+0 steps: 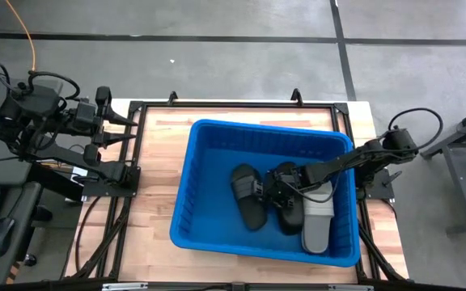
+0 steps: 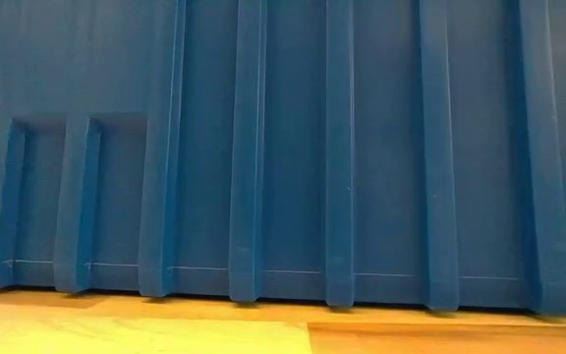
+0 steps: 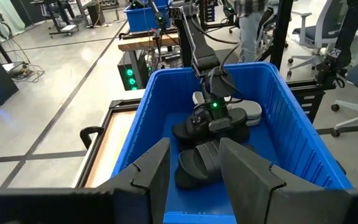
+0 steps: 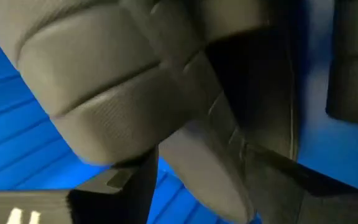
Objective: Pick and place slides into bin
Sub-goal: Put the black slide into the blue organizer bin, then return to Home Position
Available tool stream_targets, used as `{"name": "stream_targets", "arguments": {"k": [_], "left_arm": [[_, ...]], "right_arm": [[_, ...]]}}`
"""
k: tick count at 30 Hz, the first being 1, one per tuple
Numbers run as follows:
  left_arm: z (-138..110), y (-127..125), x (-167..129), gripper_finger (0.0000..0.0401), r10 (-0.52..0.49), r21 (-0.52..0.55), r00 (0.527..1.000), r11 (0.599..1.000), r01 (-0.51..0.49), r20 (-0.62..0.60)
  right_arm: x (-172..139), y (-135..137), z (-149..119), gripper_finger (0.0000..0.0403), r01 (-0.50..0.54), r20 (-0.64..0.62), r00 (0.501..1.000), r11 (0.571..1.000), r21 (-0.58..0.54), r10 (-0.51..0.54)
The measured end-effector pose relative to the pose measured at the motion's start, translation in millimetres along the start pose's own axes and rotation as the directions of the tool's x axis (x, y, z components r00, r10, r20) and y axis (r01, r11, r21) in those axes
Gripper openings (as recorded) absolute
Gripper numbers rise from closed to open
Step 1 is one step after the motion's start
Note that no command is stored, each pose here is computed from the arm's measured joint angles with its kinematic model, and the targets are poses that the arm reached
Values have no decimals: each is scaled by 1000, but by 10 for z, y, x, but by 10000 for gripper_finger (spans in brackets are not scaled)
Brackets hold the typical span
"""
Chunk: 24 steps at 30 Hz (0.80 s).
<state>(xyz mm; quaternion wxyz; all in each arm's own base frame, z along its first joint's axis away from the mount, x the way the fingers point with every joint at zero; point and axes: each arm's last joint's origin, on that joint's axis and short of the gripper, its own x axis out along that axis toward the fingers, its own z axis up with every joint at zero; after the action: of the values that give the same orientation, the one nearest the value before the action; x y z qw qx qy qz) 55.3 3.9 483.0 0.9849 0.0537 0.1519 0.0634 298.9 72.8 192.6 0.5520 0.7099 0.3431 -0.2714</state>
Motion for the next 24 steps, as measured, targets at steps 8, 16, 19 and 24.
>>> {"name": "stream_targets", "arguments": {"k": [8,16,19,24], "left_arm": [[1,-2,0,129,-8,15,1000,1000,8,2],[-7,-2,0,129,-5,5,1000,1000,5,-7],[-50,21,-26,129,70,-41,997,997,-72,-42],[-80,23,-48,129,75,-54,995,995,-78,-62]], "right_arm": [[-208,-62,14,218,74,9,997,997,-22,-74],[-547,115,-30,217,-143,6,989,980,-137,145],[-696,158,-50,216,-215,-2,976,973,-86,216],[-955,307,-173,218,-457,122,860,855,-245,495]]}}
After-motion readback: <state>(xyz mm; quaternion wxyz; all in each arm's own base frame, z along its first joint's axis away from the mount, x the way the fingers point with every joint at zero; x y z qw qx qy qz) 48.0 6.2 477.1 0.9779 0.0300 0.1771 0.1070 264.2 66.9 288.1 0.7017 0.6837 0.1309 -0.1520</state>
